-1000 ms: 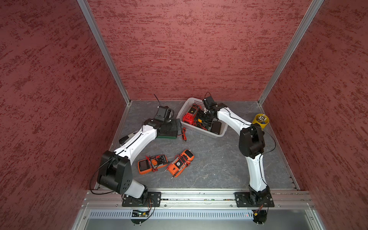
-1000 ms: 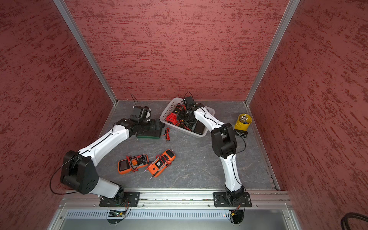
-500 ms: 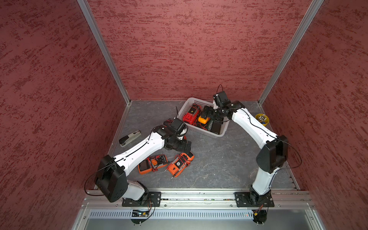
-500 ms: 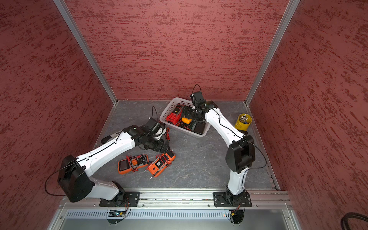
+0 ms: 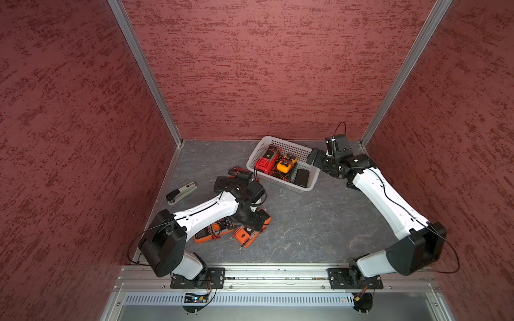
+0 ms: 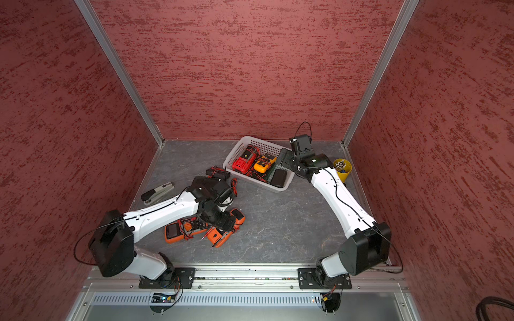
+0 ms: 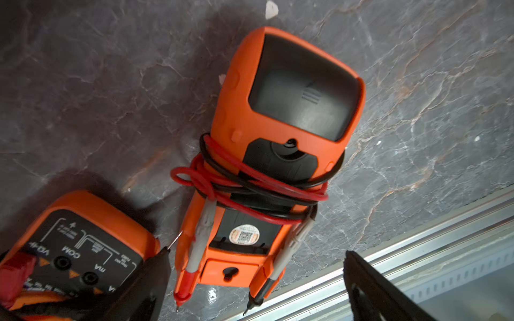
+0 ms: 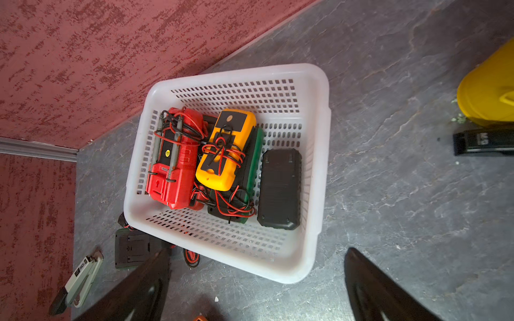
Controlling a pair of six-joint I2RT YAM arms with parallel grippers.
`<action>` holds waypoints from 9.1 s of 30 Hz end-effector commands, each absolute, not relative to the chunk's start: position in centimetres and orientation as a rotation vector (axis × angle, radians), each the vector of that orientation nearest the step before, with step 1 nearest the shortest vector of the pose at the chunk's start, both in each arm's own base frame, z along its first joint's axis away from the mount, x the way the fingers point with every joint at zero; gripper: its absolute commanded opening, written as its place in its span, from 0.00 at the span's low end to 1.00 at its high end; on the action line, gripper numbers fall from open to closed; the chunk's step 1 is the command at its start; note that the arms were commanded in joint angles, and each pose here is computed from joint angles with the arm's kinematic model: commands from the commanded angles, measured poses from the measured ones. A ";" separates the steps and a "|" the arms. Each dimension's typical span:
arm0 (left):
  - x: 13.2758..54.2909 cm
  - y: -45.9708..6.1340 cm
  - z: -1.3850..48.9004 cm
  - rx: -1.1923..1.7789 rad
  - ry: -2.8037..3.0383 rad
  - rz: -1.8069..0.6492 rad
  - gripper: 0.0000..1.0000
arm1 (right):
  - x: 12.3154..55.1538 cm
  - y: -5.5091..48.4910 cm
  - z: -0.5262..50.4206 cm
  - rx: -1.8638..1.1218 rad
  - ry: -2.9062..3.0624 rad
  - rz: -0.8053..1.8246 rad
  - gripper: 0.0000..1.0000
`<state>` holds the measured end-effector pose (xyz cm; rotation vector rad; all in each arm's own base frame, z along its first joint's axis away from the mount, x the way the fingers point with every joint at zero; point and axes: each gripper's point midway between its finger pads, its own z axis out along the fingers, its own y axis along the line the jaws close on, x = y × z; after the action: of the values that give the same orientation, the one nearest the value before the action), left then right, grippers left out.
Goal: Put the multimeter into the basket
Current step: Pick up the multimeter from the center of the board, then place the multimeter in the basket, then pick up the multimeter from the center of the board.
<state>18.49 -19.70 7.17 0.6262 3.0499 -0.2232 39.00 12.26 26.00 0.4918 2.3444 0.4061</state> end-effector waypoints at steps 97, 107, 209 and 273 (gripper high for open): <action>46.7 -46.7 17.4 0.646 2.235 -0.482 0.16 | 35.8 3.1 24.7 0.737 2.219 0.371 0.99; 45.7 -45.6 13.8 0.648 2.362 -0.386 0.23 | 35.4 3.5 24.2 0.730 2.233 0.401 0.99; 30.5 -2.5 7.1 -1.189 2.541 -0.323 1.00 | 38.7 6.6 24.9 0.590 2.281 0.550 0.99; 29.3 -1.7 1.9 -1.614 2.523 0.101 1.00 | 41.0 8.6 23.3 0.505 2.325 0.644 0.99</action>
<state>28.59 -2.11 2.31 -1.6109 2.5358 0.0882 40.01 8.18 21.29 0.5518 2.3788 0.6108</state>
